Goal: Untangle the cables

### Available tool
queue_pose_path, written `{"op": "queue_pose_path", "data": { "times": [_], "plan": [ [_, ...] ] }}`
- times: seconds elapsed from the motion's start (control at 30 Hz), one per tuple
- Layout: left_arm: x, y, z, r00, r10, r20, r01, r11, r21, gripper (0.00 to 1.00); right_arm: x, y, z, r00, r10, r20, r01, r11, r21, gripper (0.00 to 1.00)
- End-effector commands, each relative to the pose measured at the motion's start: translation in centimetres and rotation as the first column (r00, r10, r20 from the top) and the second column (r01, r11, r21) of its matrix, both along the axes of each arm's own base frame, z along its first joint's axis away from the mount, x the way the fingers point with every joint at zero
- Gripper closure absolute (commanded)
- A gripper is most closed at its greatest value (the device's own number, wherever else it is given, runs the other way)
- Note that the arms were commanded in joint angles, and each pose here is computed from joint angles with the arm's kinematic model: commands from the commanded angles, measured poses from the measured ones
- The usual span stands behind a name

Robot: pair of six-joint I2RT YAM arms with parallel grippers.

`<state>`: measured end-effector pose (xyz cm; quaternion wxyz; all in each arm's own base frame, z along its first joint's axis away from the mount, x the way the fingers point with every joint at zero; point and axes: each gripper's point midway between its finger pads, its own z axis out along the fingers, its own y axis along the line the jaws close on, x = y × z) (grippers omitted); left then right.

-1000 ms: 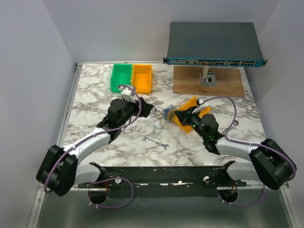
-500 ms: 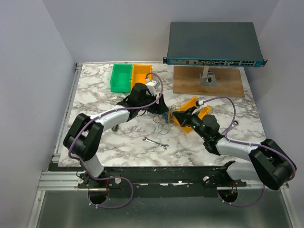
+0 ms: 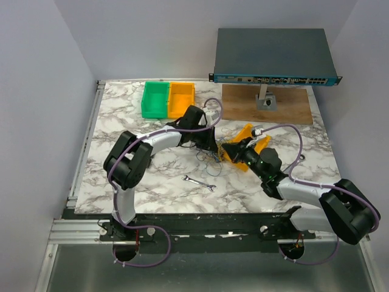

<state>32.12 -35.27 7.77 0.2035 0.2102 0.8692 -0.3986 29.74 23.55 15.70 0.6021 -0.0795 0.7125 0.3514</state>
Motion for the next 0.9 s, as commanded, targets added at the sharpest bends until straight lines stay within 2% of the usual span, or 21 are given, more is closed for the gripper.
{"op": "queue_pose_path", "data": {
  "times": [0.0,0.1,0.17,0.23,0.33,0.47,0.57,0.7,0.8,0.87],
  "plan": [
    [-1.6,-0.8,1.1,0.997,-0.072,-0.027,0.071,0.996,-0.046,1.00,0.6,-1.2,1.2,0.997,-0.066,0.049,0.066,0.998,0.018,0.99],
    [-1.7,-0.5,2.9,0.997,-0.067,0.049,0.071,0.994,-0.087,1.00,0.9,-2.0,1.2,0.993,-0.113,0.046,0.112,0.993,0.020,0.99],
    [-1.7,-0.1,4.1,0.993,-0.051,0.108,0.063,0.992,-0.110,1.00,1.5,-3.3,0.9,0.981,-0.194,0.026,0.194,0.981,0.016,0.99],
    [-1.6,0.4,5.3,0.986,-0.022,0.165,0.045,0.990,-0.136,1.00,2.4,-5.2,0.3,0.950,-0.313,-0.013,0.313,0.950,0.013,0.99],
    [-1.2,1.5,7.3,0.972,0.036,0.234,0.010,0.981,-0.194,1.00,3.2,-8.3,-0.6,0.869,-0.491,-0.066,0.492,0.870,0.013,0.99],
    [-0.7,3.8,9.4,0.948,0.141,0.285,-0.054,0.954,-0.293,1.00,3.3,-10.1,-0.9,0.810,-0.579,-0.091,0.583,0.812,0.028,0.99],
    [0.4,7.3,9.6,0.909,0.304,0.283,-0.203,0.920,-0.336,1.00,3.5,-11.1,-1.3,0.768,-0.630,-0.114,0.635,0.772,0.018,0.99],
    [1.8,13.5,9.5,0.794,0.542,0.275,-0.428,0.820,-0.380,1.00,3.3,-12.7,-1.5,0.705,-0.695,-0.137,0.704,0.709,0.026,0.99],
    [1.9,15.9,9.8,0.730,0.622,0.285,-0.506,0.771,-0.387,1.00,3.1,-12.6,-1.2,0.715,-0.686,-0.137,0.697,0.715,0.055,0.99],
    [1.7,16.0,10.4,0.722,0.621,0.304,-0.494,0.771,-0.403,1.00,3.0,-11.2,-0.8,0.775,-0.621,-0.116,0.630,0.774,0.062,0.99]
  ]
}}
